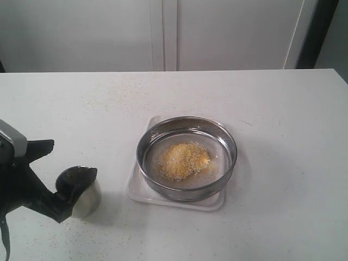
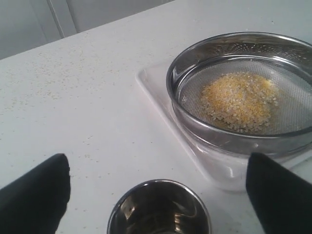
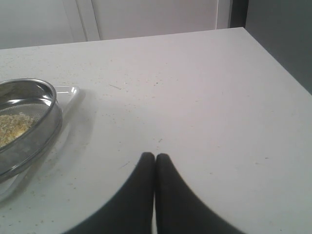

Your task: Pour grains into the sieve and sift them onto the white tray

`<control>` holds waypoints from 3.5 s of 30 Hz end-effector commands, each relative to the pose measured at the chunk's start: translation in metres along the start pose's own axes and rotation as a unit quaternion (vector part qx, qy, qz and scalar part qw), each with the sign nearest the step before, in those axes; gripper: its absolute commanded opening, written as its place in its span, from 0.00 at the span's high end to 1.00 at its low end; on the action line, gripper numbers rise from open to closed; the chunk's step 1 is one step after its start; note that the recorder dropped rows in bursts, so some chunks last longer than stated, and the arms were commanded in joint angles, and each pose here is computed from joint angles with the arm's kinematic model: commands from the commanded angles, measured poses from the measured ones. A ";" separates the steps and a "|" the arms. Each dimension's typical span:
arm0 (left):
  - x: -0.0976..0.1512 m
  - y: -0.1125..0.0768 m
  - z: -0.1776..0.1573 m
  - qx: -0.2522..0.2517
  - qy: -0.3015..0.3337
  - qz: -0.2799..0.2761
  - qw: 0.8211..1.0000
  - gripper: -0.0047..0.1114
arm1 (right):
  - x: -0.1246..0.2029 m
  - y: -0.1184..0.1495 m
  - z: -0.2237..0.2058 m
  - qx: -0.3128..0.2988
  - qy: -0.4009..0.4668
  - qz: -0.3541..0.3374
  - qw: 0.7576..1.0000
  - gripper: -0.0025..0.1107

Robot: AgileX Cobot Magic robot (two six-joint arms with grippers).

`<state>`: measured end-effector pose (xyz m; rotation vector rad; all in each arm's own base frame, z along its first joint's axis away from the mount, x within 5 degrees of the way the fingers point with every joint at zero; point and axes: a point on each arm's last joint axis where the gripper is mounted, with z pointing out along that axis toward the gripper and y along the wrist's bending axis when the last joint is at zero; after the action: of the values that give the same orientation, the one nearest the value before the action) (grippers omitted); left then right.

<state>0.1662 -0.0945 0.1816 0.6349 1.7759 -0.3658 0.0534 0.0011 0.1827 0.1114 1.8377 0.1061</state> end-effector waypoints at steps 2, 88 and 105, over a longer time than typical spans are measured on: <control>-0.002 0.001 -0.007 -0.007 0.007 -0.001 1.000 0.39 | 0.000 0.000 0.000 0.001 -0.008 0.001 1.000 0.98; -0.057 0.056 -0.104 -0.250 0.281 -0.223 0.899 0.96 | 0.000 0.000 0.000 0.001 -0.008 0.001 1.000 0.98; -0.057 0.057 -0.104 -0.250 0.279 -0.223 0.900 0.96 | 0.000 0.001 0.000 -0.010 -0.006 -0.001 1.000 0.98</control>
<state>0.1313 -0.0058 0.2691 -0.0500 2.4544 -0.0001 0.0534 0.0018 0.1827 0.1008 1.8385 0.1142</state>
